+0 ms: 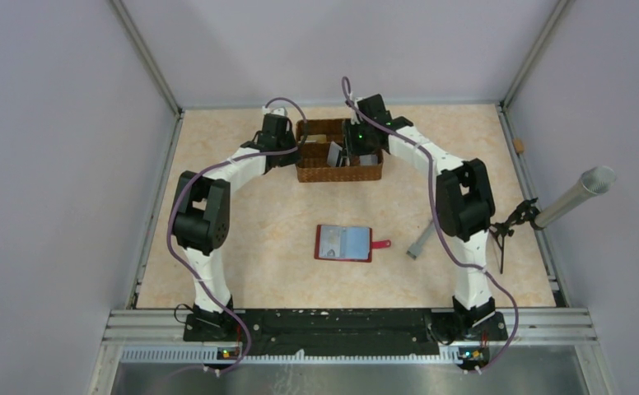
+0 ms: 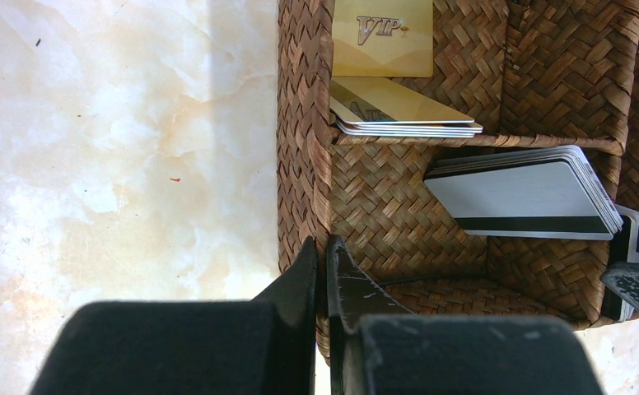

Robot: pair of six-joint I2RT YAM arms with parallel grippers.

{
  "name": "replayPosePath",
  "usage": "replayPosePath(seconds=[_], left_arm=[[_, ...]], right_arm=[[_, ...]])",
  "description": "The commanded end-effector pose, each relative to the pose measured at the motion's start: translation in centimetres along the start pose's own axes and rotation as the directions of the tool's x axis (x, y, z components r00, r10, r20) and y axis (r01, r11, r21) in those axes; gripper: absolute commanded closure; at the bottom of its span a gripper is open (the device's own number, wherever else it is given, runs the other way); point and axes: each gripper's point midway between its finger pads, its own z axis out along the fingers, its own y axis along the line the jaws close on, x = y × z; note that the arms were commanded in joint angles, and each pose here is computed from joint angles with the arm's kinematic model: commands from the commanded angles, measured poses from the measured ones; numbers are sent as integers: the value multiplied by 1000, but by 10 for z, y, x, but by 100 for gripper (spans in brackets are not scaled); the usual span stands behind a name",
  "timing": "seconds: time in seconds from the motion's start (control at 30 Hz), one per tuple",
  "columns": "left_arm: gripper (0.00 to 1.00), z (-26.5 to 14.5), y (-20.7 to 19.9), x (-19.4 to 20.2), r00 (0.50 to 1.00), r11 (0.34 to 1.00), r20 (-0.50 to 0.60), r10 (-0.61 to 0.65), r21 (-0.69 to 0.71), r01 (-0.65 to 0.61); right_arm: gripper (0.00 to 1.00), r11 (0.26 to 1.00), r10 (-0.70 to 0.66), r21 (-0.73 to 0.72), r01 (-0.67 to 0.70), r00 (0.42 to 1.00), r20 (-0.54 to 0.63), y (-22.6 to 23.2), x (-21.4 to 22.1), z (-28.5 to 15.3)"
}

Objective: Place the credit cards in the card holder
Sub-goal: Move the storage box to the center of the board, then pick up the credit card from the storage box.

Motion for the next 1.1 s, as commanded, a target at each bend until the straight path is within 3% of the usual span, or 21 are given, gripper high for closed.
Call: replayPosePath(seconds=[0.0,0.77,1.07], left_arm=[[100,0,6,0,1000,999,-9,-12,-39,12],[100,-1,5,-2,1000,999,-7,-10,-38,10],[100,-2,6,-4,1000,999,-1,-9,-43,9]], right_arm=[[71,999,-9,-29,12,994,105,20,-34,-29],[93,1000,1,-16,1,994,106,20,-34,-35],[97,999,-1,39,-4,993,114,14,-38,-44]])
